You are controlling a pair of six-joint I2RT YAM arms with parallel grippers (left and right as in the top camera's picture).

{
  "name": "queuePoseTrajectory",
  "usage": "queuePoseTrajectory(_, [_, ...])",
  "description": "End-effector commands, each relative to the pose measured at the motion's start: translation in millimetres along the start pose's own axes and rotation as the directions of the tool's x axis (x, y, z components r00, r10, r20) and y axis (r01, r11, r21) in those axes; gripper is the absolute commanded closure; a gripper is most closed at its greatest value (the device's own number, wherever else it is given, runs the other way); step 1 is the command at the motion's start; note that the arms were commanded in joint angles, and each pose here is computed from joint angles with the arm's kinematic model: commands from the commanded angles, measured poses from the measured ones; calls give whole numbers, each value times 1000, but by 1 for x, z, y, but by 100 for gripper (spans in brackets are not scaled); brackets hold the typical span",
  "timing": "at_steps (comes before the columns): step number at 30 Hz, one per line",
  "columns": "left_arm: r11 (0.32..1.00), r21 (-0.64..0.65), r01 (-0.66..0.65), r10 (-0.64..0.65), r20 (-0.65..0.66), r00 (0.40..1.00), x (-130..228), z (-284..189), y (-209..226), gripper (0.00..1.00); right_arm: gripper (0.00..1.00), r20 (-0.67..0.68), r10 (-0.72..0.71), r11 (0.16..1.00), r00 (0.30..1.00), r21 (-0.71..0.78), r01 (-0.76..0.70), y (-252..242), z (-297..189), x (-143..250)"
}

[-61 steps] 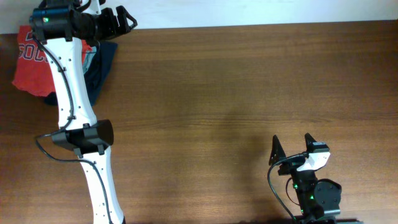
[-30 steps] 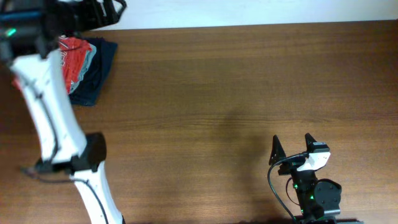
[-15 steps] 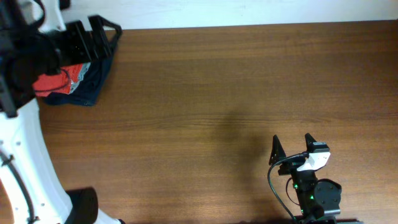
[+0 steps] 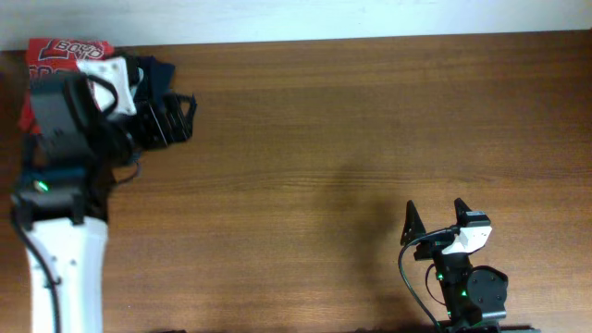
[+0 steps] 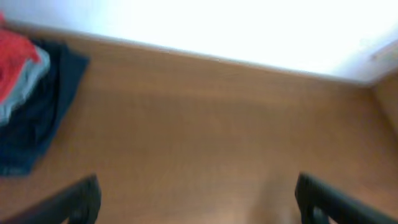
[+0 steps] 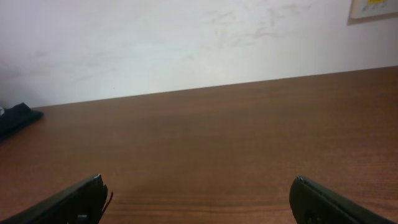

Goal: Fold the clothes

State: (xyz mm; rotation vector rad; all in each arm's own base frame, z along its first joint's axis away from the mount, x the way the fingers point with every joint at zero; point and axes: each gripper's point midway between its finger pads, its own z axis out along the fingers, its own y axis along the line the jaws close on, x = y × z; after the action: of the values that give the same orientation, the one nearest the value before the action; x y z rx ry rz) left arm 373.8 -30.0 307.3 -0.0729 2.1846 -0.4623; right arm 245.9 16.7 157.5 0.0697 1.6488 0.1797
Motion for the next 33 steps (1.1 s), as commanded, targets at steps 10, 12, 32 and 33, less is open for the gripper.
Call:
queuePoseTrajectory(10, [995, -93, -37, 47, 114, 992, 112, 42, 55, 1, 2, 1, 4, 1000, 1000, 18, -4, -4, 0, 1])
queuePoseTrajectory(12, [993, -112, -41, 57, 143, 988, 125, 45, 63, 1, 2, 1, 5, 1000, 1000, 18, -5, -4, 0, 1])
queuePoseTrajectory(32, [980, -198, -19, 41, 106, 993, 241, 44, 97, 1, 2, 1, 5, 1000, 1000, 18, -5, -4, 0, 1])
queuePoseTrajectory(33, [979, -202, -19, 42, 109, 993, 243, 43, 98, 1, 1, 1, 4, 1000, 1000, 18, -4, -4, 0, 1])
